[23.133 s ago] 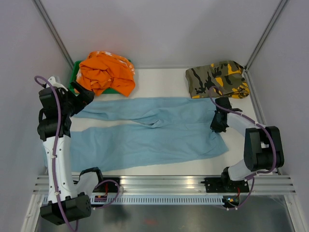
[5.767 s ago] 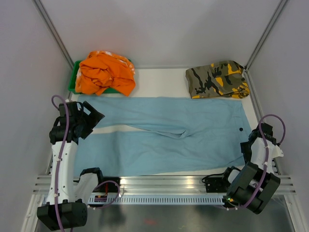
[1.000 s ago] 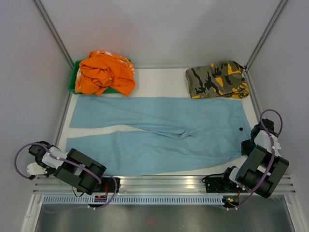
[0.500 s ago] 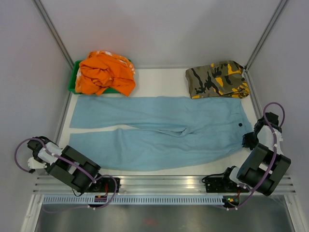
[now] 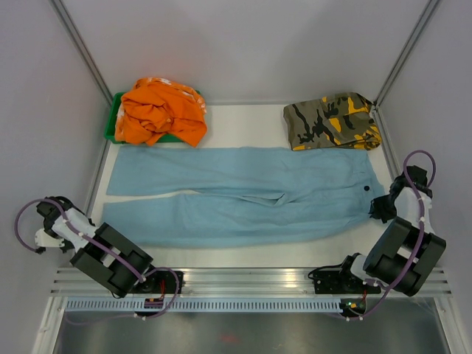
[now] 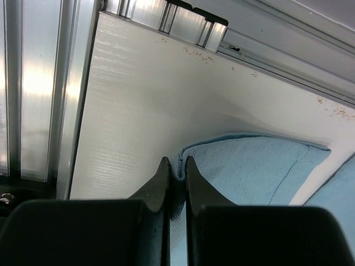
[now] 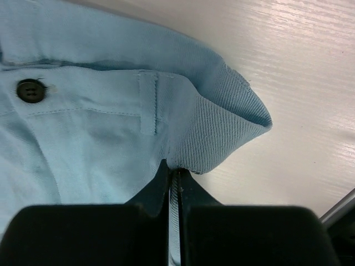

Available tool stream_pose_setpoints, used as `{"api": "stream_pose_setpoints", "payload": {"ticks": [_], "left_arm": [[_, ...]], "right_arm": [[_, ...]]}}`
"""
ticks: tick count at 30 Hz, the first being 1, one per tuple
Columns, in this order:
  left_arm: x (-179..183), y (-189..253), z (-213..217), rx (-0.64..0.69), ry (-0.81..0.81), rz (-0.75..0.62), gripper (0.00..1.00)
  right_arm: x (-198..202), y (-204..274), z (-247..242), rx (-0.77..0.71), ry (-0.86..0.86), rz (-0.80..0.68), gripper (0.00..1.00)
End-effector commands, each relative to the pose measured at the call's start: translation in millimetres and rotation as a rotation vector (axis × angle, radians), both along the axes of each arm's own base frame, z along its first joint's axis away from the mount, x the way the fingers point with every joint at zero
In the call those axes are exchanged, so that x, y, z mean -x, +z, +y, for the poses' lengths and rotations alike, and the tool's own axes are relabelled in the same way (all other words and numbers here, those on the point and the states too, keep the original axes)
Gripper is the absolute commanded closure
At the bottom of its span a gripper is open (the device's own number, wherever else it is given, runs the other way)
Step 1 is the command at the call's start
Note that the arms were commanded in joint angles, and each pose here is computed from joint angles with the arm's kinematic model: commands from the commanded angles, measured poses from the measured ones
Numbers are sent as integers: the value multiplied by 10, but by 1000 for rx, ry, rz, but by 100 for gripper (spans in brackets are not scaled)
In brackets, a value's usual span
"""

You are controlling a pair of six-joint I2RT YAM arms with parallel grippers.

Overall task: Fold and stack the trousers
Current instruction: Fold the trousers

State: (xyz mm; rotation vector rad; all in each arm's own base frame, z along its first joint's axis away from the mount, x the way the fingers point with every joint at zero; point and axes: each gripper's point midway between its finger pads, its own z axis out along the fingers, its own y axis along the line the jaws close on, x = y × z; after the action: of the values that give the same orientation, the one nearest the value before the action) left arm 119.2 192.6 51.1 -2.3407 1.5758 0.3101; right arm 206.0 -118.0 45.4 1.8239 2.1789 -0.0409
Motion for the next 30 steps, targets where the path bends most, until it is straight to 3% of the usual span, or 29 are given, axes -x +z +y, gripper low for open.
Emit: {"api": "stream_pose_setpoints", "payload": {"ticks": [1,10,18,30], "left_arm": [[-167,275,252,-91,23,-62,98],[-362,426,329,-88,12,-125,98],[-543,632,491,-178,-33,-113,98],[-1364,1330,581,-404,-278,-21,98]], "right_arm": [[-333,307,-210,83,16,-114,100],[-671,592,-242,103,1,-243,100],[-882,659,-327,146,37,-310,100],[-1338,908,-571,257,279,-342,100]]}}
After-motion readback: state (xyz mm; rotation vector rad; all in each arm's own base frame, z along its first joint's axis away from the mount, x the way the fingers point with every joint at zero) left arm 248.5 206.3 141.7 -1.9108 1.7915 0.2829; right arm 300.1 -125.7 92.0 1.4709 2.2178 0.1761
